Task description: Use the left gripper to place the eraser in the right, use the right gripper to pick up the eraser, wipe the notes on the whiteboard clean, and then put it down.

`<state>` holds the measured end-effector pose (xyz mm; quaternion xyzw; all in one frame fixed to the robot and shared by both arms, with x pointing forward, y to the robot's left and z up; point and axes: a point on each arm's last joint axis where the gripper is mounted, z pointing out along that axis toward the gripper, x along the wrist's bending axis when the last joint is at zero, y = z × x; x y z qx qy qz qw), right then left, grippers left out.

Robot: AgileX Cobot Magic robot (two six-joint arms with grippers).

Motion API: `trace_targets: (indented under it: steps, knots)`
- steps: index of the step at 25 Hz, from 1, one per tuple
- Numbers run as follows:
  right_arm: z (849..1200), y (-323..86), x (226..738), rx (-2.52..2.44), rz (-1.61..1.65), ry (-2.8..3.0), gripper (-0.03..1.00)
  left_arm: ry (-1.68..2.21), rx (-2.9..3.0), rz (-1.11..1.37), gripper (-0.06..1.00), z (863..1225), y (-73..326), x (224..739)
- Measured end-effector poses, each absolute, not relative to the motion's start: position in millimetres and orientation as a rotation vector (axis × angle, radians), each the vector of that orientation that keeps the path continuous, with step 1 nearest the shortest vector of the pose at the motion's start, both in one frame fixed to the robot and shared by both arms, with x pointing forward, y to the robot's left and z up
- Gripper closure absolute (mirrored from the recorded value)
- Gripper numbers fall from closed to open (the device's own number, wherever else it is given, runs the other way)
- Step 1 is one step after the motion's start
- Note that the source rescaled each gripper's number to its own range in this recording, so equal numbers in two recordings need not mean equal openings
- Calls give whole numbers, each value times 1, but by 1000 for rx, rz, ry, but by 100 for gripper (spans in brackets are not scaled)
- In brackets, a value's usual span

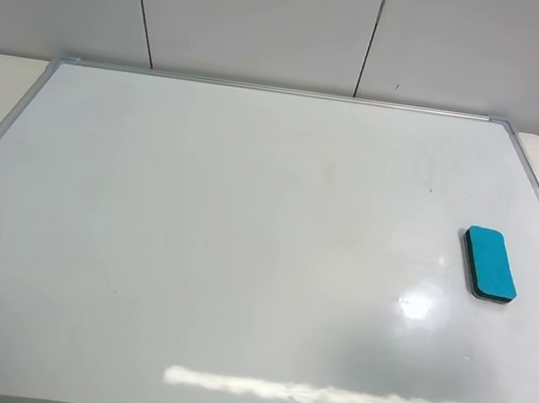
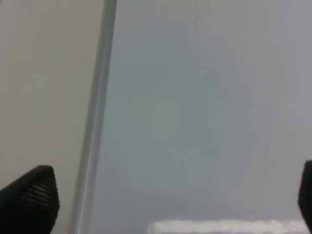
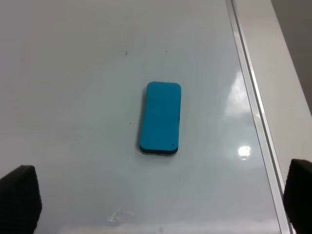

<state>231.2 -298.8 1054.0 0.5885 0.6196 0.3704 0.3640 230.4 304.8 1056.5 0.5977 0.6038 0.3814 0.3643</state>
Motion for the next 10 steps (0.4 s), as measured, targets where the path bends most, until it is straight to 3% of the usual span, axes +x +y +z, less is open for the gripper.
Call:
trace_targets:
  steps: [10]
  knots:
    - [1054,-299,231,1514,953,1594,-3,1554,1538,982,-6,1056,305,230]
